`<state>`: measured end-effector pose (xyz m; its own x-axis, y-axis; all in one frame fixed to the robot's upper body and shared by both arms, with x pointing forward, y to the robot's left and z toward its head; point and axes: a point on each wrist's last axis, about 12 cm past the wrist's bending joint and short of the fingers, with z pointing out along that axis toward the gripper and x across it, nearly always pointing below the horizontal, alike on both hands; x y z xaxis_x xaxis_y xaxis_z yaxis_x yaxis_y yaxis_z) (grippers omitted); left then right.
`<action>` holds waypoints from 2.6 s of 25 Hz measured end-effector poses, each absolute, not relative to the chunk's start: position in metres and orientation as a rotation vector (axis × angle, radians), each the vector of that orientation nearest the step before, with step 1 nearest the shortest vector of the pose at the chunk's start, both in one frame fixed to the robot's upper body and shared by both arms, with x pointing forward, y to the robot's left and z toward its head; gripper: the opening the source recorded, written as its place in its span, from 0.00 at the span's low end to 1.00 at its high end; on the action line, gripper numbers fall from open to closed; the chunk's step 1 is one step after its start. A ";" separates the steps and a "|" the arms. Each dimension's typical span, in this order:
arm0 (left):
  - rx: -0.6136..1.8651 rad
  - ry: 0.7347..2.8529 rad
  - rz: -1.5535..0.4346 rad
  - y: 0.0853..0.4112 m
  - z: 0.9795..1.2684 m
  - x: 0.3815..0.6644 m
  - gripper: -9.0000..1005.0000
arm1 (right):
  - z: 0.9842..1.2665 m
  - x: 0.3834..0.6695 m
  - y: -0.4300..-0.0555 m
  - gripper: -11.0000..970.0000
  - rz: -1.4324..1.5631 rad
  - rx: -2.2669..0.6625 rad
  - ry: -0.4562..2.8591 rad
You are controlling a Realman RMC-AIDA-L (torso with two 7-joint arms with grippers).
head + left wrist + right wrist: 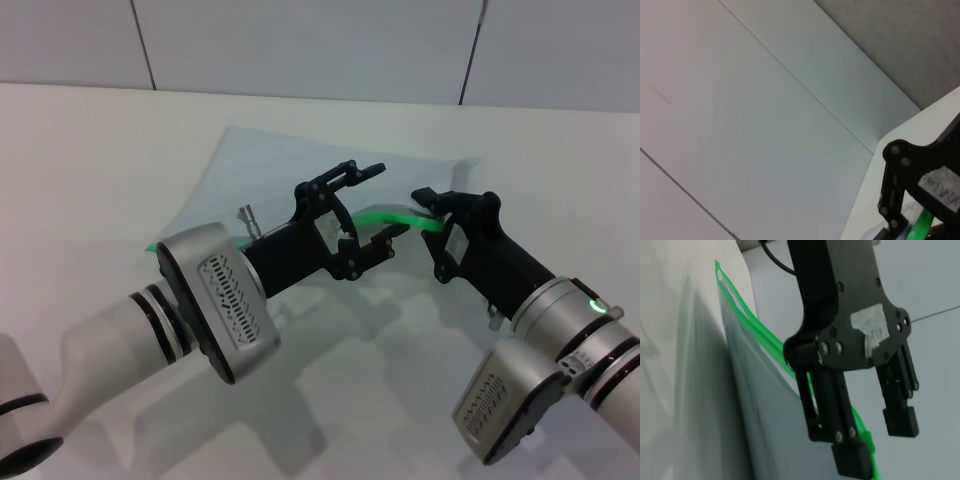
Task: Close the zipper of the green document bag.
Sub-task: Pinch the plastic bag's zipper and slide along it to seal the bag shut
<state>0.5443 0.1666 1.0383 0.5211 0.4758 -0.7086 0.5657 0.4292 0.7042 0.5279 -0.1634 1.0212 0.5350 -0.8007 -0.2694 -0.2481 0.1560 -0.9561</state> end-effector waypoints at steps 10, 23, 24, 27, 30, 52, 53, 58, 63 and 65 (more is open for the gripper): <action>1.220 1.063 -0.045 0.165 1.038 0.543 0.47 | 1.021 0.527 -0.161 0.07 -0.497 -1.412 0.971; 1.262 1.012 0.006 0.162 1.037 0.540 0.26 | 1.021 0.527 -0.160 0.08 -0.495 -1.415 0.966; 1.262 1.012 0.006 0.162 1.037 0.540 0.25 | 1.021 0.527 -0.160 0.08 -0.495 -1.416 0.965; 1.263 1.011 0.006 0.162 1.037 0.540 0.22 | 1.021 0.527 -0.160 0.08 -0.494 -1.416 0.965; 1.265 1.010 0.005 0.162 1.037 0.540 0.19 | 1.021 0.527 -0.160 0.08 -0.494 -1.416 0.965; 1.258 1.035 -0.004 0.161 1.035 0.539 0.11 | 1.022 0.529 -0.165 0.08 -0.506 -1.400 0.973; 1.261 1.038 -0.003 0.161 1.035 0.539 0.11 | 1.022 0.530 -0.166 0.08 -0.509 -1.396 0.973; 1.261 1.043 -0.001 0.162 1.034 0.539 0.12 | 1.025 0.534 -0.171 0.08 -0.532 -1.369 0.992; 1.248 1.053 0.003 0.163 1.034 0.539 0.13 | 1.024 0.538 -0.181 0.09 -0.549 -1.342 1.022; 1.244 1.056 0.004 0.163 1.034 0.539 0.14 | 1.025 0.539 -0.186 0.09 -0.552 -1.321 1.028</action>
